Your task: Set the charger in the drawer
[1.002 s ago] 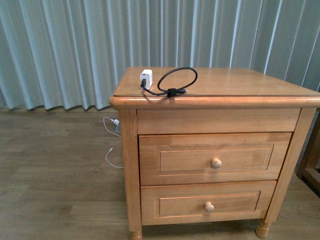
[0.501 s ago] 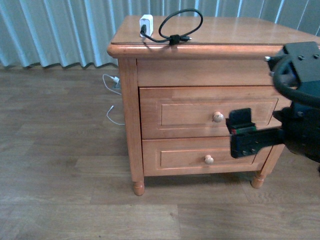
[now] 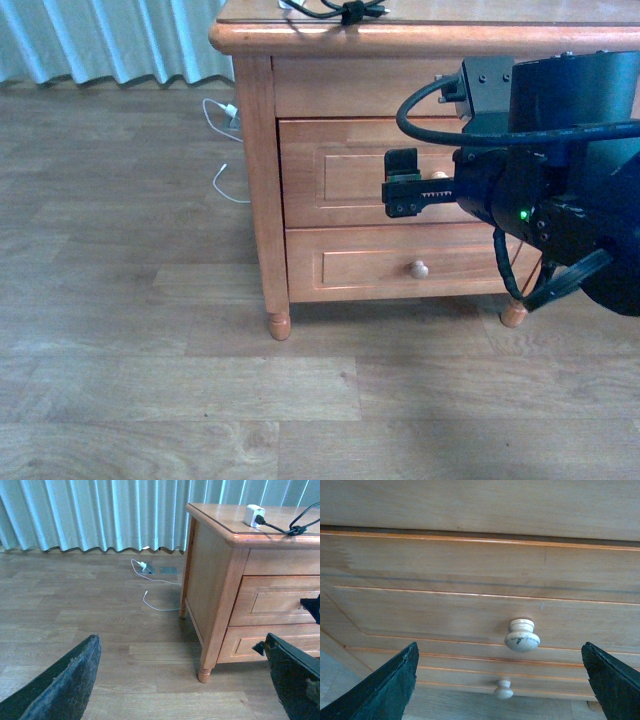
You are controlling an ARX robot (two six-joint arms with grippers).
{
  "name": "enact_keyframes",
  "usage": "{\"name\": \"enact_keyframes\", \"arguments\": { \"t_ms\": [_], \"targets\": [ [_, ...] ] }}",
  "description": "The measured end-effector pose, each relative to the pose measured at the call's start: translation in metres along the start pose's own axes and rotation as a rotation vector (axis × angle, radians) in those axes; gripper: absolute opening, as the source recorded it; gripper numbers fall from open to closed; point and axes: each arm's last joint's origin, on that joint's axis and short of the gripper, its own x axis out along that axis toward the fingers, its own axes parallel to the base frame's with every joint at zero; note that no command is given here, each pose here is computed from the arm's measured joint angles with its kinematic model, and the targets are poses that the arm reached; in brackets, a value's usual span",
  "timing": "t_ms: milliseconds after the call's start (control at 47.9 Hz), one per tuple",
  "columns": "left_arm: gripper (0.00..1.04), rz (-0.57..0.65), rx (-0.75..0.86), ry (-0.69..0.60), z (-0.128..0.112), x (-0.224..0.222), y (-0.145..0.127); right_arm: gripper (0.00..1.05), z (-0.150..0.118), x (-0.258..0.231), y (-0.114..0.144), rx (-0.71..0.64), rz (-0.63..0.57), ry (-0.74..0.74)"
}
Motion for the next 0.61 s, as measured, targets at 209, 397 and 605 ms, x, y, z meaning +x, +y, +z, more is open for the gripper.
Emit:
{"name": "enact_keyframes", "arguments": {
  "t_ms": [209,397,605],
  "targets": [
    [0.99,0.000,0.000,0.000,0.000,0.000,0.000,0.97,-0.012,0.027,-0.016,0.016,-0.042,0.023],
    [0.99,0.000,0.000,0.000,0.000,0.000,0.000,0.97,-0.019,0.038,-0.022,0.024,-0.057,0.029],
    [0.99,0.000,0.000,0.000,0.000,0.000,0.000,0.97,-0.018,0.043,-0.016,0.027,-0.040,0.023]
  ]
}}
